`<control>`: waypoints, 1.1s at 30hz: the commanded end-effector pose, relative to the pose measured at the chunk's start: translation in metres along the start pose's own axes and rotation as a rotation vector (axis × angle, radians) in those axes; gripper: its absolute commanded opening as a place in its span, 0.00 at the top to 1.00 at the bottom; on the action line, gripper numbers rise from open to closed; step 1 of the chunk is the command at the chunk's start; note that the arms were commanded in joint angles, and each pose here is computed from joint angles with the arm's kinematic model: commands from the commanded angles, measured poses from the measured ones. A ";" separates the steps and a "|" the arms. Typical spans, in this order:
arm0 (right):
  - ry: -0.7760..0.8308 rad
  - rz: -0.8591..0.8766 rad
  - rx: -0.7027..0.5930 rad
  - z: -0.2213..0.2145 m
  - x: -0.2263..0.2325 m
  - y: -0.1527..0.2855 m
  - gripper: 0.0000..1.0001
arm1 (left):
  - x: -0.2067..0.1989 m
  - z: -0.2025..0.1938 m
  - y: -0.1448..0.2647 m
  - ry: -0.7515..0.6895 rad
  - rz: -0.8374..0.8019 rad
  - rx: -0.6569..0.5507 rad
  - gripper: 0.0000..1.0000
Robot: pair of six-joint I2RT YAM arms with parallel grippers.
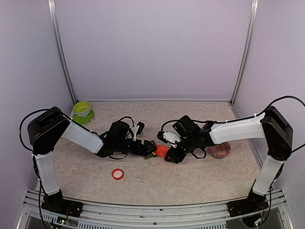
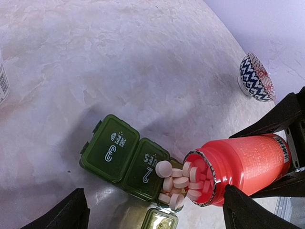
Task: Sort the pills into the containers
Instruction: Pour the pill into the compartment of the pill container.
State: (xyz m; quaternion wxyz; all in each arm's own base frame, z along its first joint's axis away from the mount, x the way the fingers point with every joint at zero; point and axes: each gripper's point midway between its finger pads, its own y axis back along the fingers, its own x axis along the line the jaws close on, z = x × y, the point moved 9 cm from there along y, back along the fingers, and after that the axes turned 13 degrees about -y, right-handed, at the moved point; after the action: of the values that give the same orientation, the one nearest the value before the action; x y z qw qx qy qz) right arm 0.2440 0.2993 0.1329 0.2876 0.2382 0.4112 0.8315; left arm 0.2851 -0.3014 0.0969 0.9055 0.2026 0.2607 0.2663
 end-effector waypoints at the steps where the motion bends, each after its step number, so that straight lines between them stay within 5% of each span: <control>1: 0.028 0.067 -0.169 0.022 0.014 0.021 0.65 | 0.002 0.001 -0.002 0.005 0.009 -0.008 0.04; 22: 0.057 0.121 -0.406 0.001 0.014 0.035 0.65 | 0.001 0.006 0.009 0.002 0.017 -0.050 0.01; 33: 0.088 0.118 -0.650 -0.011 0.013 0.063 0.65 | -0.008 0.013 0.027 -0.012 -0.035 -0.130 0.01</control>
State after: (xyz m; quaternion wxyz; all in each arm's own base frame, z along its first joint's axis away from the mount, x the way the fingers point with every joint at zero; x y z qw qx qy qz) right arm 0.2118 0.2680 0.1437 0.2871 0.1729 0.2262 0.9146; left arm 0.2782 -0.2924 0.1065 0.9129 0.1735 0.2555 0.2669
